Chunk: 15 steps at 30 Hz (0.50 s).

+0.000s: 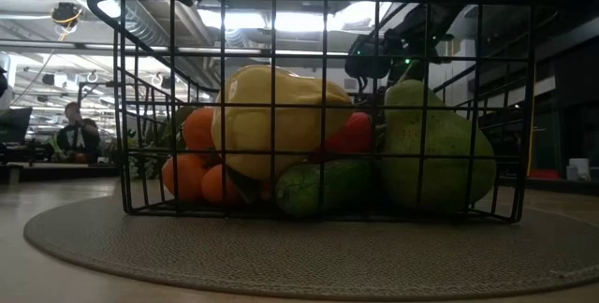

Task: Build produce basket
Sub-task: Put the red bell pepper into the black wire basket

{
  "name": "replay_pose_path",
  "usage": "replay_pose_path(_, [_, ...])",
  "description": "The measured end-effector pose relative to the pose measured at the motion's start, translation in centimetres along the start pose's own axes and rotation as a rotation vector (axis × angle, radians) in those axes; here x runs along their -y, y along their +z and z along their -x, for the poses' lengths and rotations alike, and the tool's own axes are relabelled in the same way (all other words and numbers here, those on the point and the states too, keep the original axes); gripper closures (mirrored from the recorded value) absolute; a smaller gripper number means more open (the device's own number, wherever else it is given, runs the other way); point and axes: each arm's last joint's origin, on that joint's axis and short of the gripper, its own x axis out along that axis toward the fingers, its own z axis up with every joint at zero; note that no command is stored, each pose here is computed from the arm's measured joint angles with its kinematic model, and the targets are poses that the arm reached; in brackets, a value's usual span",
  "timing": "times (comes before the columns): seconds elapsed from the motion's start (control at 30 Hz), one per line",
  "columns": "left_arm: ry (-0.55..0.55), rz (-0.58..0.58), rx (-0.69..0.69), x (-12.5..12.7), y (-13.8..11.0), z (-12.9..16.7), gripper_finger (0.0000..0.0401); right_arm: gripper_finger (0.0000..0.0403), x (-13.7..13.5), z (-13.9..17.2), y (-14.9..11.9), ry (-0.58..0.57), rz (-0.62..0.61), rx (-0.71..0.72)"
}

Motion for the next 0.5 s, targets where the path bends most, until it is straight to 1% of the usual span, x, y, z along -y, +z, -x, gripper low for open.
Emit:
replay_pose_path(0.13, [0.000,0.000,0.000,0.0,0.0,0.0,0.0259,0.0238,0.5,-0.2,1.2,-0.040,-0.041,0.111])
replay_pose_path(0.3, [0.000,-0.001,0.000,0.0,0.0,0.0,0.0259,0.0238,0.9,-0.2,2.8,0.015,-0.096,0.217])
replay_pose_path(0.37, [0.000,-0.001,0.000,0.0,0.0,0.0,0.0259,0.0238,1.0,-0.2,3.3,0.058,-0.113,0.240])
replay_pose_path(0.5, [0.001,-0.024,0.000,0.0,0.0,0.0,0.0259,0.0238,0.5,0.5,4.5,0.220,-0.116,0.220])
